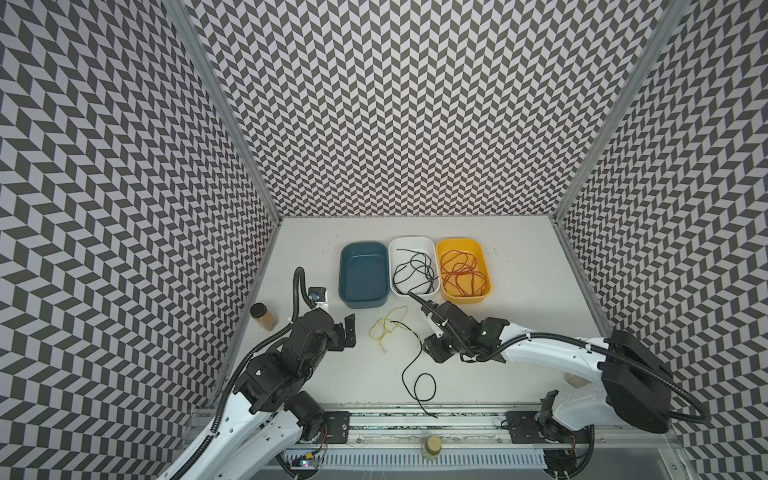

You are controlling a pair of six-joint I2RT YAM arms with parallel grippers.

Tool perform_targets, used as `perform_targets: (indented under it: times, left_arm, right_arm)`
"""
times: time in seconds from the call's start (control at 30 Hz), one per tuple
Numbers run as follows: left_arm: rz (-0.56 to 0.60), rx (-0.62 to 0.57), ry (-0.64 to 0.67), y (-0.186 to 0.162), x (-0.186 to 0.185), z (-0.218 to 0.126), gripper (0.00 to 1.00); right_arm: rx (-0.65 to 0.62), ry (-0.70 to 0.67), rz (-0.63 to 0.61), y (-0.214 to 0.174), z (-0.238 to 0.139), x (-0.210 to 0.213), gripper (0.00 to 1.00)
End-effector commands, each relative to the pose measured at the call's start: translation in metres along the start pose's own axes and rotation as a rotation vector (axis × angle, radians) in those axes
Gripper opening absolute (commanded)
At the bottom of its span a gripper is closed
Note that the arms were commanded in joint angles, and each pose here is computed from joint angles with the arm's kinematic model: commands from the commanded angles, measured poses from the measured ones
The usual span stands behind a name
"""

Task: Untangle the cables
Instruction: 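Move the right gripper down over the remaining yellow and black wires, then close the right gripper on the yellow wire beside the black wire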

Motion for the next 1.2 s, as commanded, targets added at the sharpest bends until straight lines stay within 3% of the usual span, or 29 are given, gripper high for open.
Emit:
perform_targets:
  times: [0.0, 0.4, 0.97, 1.17]
  left_arm:
    - [-0.006, -0.017, 0.006, 0.001, 0.002, -0.001, 1.0]
    - [-0.007, -0.023, 0.006, 0.001, 0.002, -0.002, 1.0]
    - [-0.006, -0.023, 0.006, 0.001, 0.002, -0.002, 1.0]
    - [-0.007, -0.023, 0.005, 0.001, 0.002, -0.002, 1.0]
  right_arm:
    - [-0.049, 0.025, 0.024, 0.008, 0.01, 0.005, 0.46]
    - [-0.064, -0.115, 0.091, 0.007, 0.036, -0.017, 0.35]
    - [-0.067, -0.129, 0.096, 0.012, 0.055, -0.02, 0.18]
    - [-0.077, -0.153, 0.068, 0.014, 0.056, -0.023, 0.05]
Point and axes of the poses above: each gripper's point midway between its finger pads, its own z axis out along the fingers, its own x axis along the line the jaws close on, y = z × x, the point moved 3 cm from there along -z, back along the fingers, and after that the axes turned 3 degrees about -z, right-handed, at the moved point
